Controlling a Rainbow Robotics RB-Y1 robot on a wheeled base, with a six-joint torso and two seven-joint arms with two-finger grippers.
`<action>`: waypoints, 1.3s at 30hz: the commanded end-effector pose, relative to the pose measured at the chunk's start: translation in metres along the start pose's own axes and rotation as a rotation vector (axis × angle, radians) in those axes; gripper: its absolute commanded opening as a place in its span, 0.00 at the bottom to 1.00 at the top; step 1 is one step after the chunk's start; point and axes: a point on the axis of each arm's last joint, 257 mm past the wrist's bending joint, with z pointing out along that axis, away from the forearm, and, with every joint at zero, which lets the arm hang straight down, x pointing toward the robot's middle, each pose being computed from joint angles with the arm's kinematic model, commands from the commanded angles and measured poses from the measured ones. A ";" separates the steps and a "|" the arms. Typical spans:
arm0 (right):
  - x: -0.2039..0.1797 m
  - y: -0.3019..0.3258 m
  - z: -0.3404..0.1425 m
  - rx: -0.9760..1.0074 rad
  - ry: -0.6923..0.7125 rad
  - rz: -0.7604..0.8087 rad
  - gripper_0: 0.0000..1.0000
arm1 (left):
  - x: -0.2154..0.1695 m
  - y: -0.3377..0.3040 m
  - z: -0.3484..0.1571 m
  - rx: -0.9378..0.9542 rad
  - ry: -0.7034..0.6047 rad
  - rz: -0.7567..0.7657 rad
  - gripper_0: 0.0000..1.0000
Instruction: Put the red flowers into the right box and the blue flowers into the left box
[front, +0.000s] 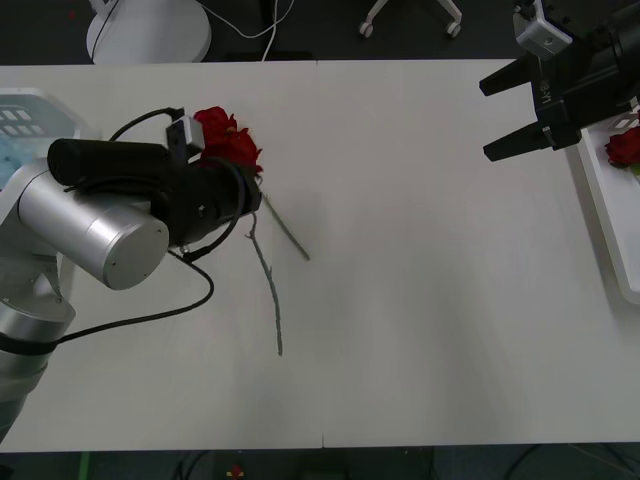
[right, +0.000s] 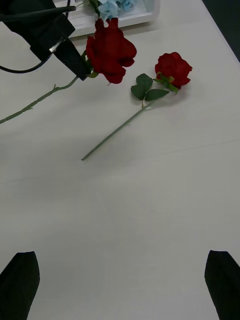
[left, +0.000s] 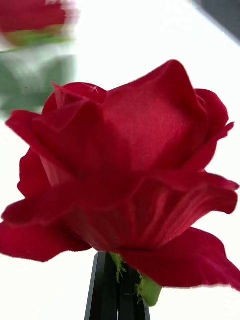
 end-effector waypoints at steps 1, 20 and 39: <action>0.000 -0.001 -0.011 0.016 0.017 -0.044 0.96 | -0.017 -0.053 -0.022 0.180 -0.092 0.127 0.00; 0.006 0.021 -0.017 -0.052 -0.098 0.070 0.96 | -0.055 -0.209 -0.069 0.615 -0.304 -0.095 0.00; 0.017 0.099 -0.031 -0.346 -0.112 0.600 0.96 | -0.064 -0.227 -0.079 0.668 -0.316 -0.141 0.00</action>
